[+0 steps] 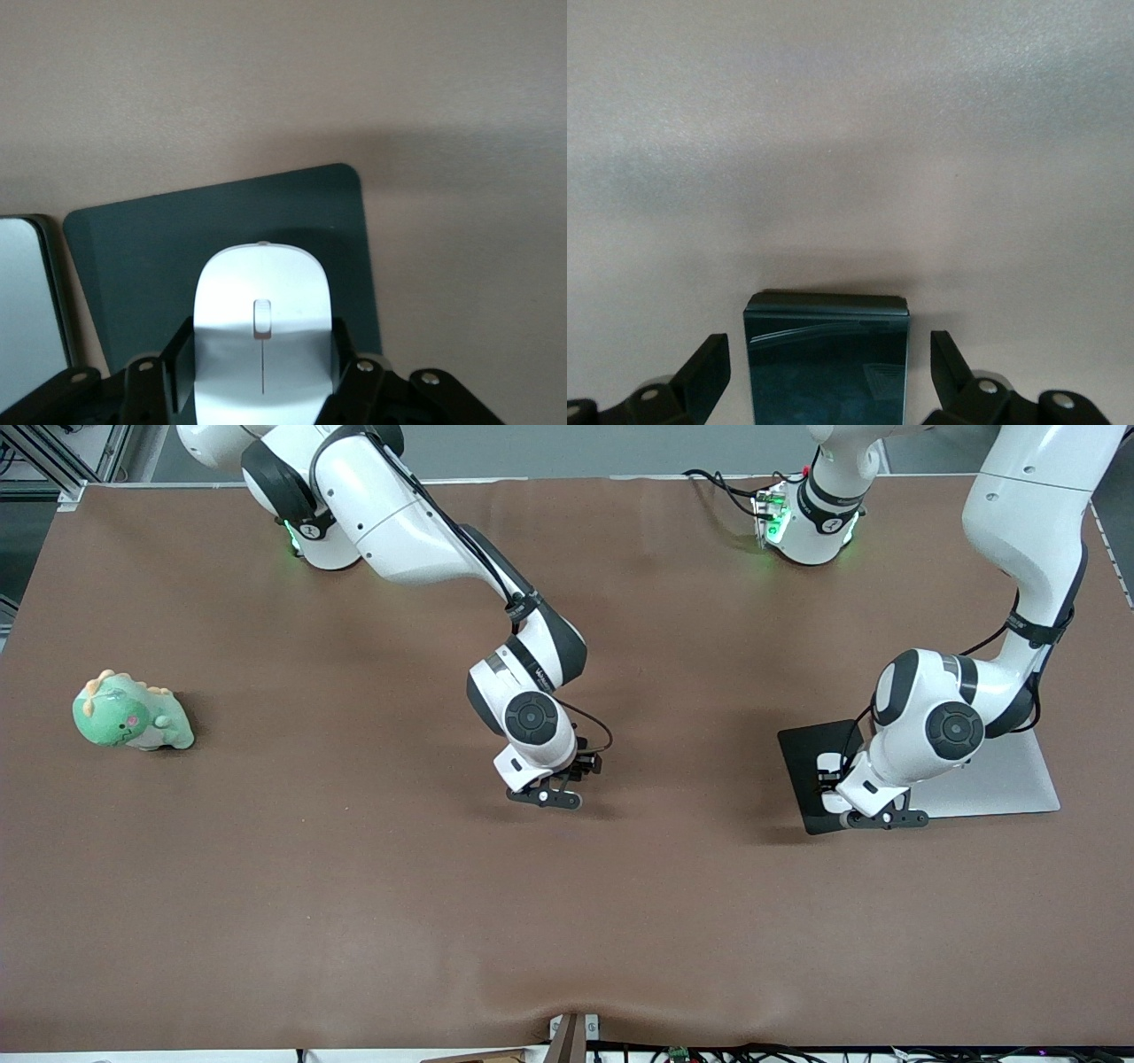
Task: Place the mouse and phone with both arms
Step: 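Lower the mouse onto the pad while the right gripper carries the phone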
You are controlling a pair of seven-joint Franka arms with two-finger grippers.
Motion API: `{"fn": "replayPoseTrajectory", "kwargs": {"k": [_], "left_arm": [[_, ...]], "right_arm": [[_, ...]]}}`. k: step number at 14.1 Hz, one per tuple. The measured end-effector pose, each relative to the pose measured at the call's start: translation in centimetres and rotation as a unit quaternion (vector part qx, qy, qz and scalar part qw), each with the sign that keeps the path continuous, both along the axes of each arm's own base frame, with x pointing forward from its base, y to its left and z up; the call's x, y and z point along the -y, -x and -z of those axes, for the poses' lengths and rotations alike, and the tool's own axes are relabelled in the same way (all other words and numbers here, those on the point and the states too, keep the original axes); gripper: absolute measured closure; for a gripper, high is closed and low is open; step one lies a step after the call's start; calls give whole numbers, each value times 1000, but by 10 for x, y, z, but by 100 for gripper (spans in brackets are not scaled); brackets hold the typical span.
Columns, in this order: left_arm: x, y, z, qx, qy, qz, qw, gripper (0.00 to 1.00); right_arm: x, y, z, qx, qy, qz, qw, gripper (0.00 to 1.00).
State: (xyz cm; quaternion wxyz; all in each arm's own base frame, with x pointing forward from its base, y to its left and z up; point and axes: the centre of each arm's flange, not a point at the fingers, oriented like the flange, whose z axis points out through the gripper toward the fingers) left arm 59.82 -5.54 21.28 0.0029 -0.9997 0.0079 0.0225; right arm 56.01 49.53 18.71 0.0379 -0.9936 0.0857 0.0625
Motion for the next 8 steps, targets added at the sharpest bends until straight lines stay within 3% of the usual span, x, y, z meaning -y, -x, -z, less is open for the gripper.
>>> {"fn": "replayPoseTrajectory", "kwargs": {"k": [8], "left_arm": [[-5,1,18,7,10,-3,1000,39]], "right_arm": [[-12,7,9,15,-5,3,1000,0]]}}
